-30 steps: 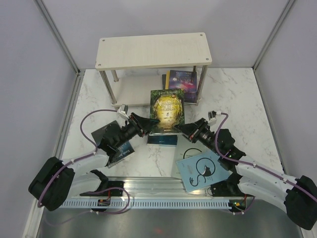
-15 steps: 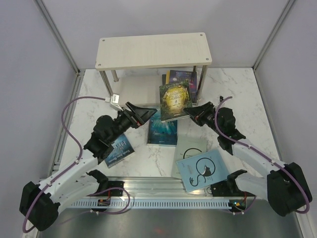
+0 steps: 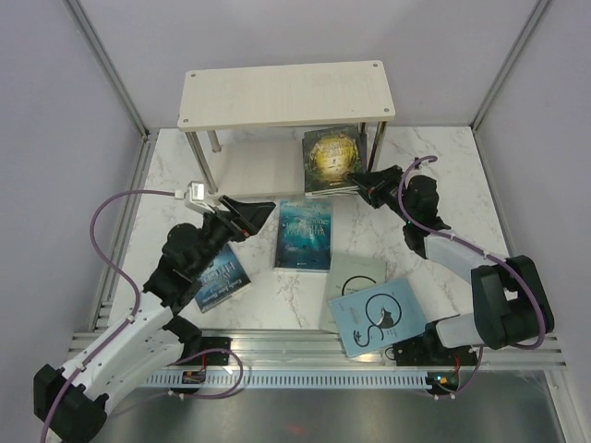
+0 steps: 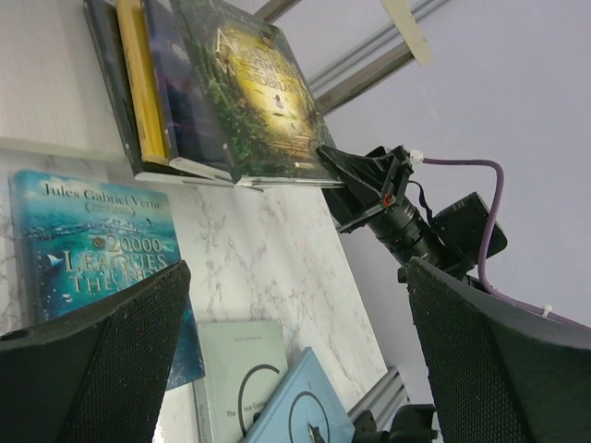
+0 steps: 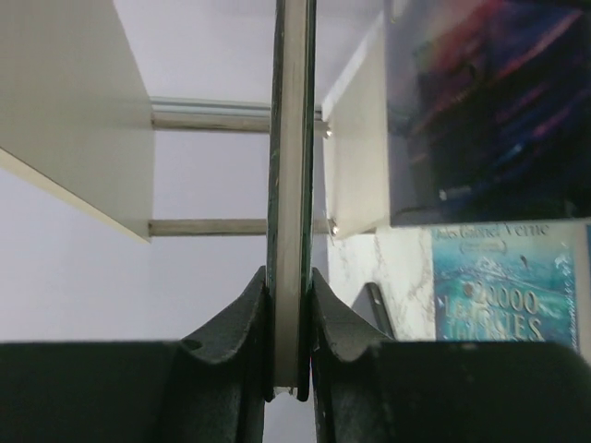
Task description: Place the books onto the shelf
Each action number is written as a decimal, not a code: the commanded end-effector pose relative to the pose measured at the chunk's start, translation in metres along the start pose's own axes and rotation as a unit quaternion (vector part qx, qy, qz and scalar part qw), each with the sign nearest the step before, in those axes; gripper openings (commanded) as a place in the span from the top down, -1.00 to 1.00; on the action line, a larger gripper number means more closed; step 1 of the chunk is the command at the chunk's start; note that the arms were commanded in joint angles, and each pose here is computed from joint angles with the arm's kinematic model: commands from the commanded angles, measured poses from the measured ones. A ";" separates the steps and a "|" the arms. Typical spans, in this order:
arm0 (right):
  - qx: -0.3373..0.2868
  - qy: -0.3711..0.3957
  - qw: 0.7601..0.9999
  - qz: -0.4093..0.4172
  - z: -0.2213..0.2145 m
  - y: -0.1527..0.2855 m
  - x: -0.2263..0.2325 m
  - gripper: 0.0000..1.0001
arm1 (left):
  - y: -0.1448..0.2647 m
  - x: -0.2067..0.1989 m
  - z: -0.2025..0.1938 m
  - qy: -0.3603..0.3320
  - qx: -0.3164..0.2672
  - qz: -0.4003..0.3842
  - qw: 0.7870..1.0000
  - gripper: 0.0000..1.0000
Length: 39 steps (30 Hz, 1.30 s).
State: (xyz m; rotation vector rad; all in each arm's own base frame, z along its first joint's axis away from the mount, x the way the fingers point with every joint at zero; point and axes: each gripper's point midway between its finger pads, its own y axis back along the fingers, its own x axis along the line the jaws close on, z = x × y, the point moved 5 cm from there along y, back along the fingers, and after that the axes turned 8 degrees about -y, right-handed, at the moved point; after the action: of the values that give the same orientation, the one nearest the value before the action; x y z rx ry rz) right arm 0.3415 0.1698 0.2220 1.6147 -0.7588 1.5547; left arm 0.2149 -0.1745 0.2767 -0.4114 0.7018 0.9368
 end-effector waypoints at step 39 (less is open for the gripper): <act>0.033 -0.108 0.993 0.034 0.053 -0.037 -0.015 -0.25 | -0.020 0.016 -0.015 -0.091 0.086 0.036 0.991 -0.97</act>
State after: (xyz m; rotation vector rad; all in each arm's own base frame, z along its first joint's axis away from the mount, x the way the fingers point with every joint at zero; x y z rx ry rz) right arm 0.4033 0.1441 0.1766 1.8173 -0.8787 1.3931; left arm 0.2305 -0.1842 0.2476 -0.1459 0.6737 0.9810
